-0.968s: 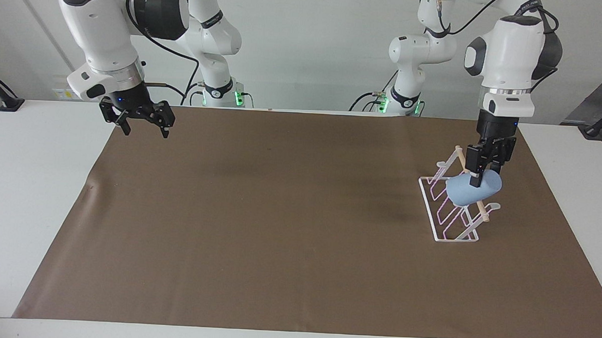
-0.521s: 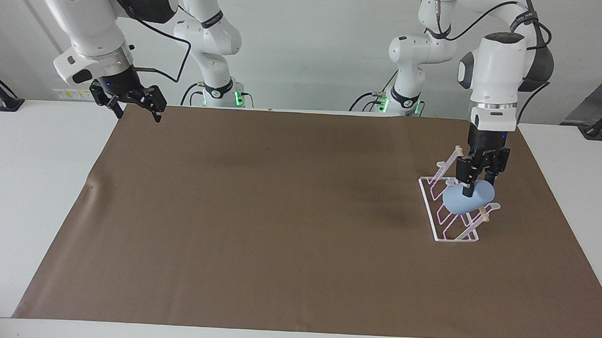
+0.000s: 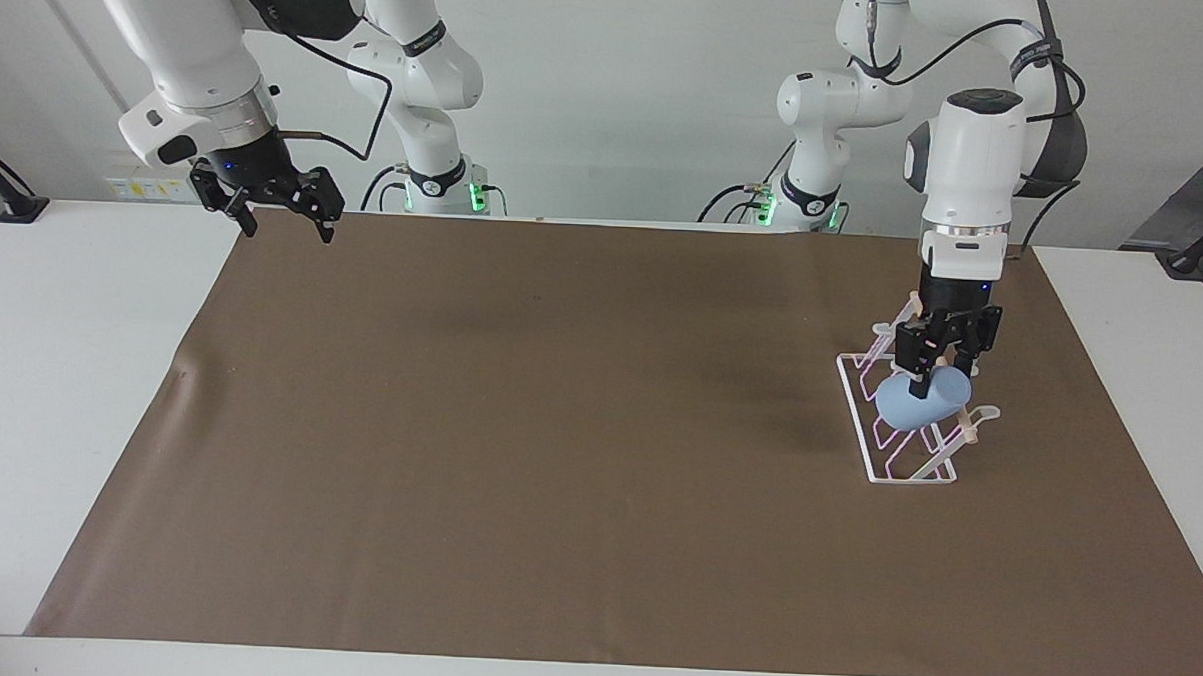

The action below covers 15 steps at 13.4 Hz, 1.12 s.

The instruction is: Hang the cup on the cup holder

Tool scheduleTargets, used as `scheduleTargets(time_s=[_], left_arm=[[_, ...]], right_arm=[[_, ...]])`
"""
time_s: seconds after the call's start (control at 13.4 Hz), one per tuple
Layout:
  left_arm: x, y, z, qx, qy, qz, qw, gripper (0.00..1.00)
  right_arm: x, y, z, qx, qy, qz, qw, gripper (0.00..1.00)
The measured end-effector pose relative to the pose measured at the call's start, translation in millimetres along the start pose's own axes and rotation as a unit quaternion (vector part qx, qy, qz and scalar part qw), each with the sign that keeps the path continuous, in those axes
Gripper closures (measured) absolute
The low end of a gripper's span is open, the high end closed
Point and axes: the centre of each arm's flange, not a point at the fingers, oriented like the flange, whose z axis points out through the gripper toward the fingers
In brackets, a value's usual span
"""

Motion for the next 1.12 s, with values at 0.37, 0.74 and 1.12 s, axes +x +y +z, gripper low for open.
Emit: scheduleTargets(time_s=[0.37, 0.74, 1.12], left_arm=[[-8.5, -3.1, 8.3, -0.003, 0.002, 0.004, 1.0, 0.3], [-5.7, -3.7, 6.2, -0.002, 0.004, 0.046, 0.999, 0.0], [25.8, 2.0, -30.0, 0.029, -0.031, 0.071, 0.997, 0.0]], right_arm=[[-0.1, -4.5, 0.0, 0.002, 0.0, -0.004, 1.0, 0.0], [-0.3, -3.1, 0.2, 0.002, -0.001, -0.002, 1.0, 0.0], [-0.3, -3.1, 0.2, 0.002, -0.001, -0.002, 1.0, 0.0]])
